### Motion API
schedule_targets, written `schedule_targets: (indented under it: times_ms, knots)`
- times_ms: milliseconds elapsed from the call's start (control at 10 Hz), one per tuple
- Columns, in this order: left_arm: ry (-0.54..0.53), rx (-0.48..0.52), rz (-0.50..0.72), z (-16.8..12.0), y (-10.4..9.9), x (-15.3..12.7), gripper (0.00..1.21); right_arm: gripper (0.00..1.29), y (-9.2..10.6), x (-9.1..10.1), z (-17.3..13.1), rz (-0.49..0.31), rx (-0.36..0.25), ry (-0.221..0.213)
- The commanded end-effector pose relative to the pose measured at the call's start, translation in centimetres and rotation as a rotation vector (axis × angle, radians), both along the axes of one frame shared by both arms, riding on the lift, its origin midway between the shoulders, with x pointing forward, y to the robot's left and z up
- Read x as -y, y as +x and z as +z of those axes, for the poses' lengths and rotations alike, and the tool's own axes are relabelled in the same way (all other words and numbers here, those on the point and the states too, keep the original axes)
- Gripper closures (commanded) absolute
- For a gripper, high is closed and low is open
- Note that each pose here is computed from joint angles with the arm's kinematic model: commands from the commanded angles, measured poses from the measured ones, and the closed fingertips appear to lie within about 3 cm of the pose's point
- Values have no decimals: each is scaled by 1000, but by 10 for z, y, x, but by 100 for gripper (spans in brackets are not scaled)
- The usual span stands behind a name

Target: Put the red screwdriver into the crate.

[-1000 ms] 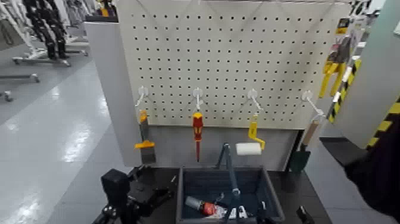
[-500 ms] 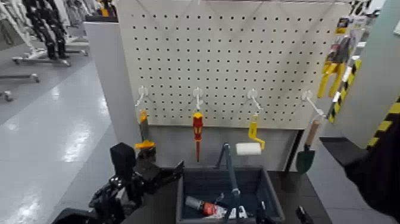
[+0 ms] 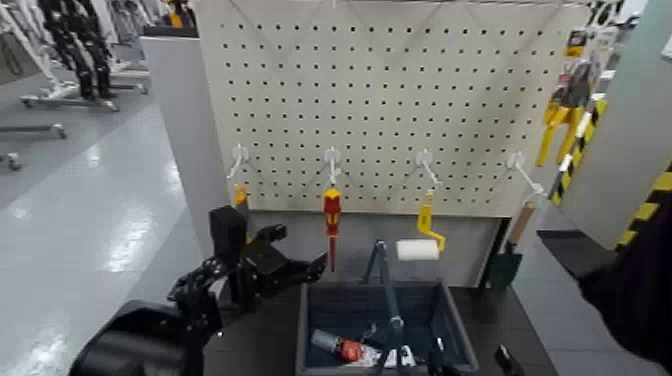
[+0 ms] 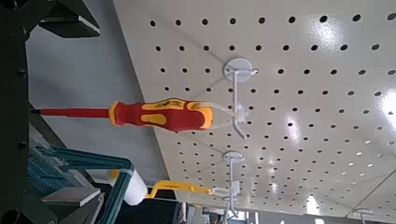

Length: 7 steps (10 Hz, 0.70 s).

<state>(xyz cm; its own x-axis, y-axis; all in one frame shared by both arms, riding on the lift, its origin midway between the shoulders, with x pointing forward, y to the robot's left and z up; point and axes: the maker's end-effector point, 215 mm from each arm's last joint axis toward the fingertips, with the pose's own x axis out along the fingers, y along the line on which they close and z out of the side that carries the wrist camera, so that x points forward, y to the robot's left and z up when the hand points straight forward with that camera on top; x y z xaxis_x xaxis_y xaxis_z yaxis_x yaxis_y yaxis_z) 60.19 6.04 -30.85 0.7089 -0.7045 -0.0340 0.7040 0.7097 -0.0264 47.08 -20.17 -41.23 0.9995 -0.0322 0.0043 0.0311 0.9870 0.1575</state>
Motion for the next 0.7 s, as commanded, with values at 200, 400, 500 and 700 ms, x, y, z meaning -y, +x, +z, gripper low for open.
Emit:
schedule_targets:
  times_ms: [200, 400, 500, 700]
  knots:
    - [37, 19, -93, 19, 15, 17, 11, 13, 1, -2, -1, 4, -1, 3]
    - [52, 28, -138, 27, 23, 25, 11, 13, 2, -3, 0, 8, 0, 5]
    - [62, 30, -160, 29, 27, 29, 11, 13, 2, -4, -1, 11, -1, 7]
    - [68, 27, -192, 32, 35, 35, 11, 13, 3, -6, 0, 15, 3, 11]
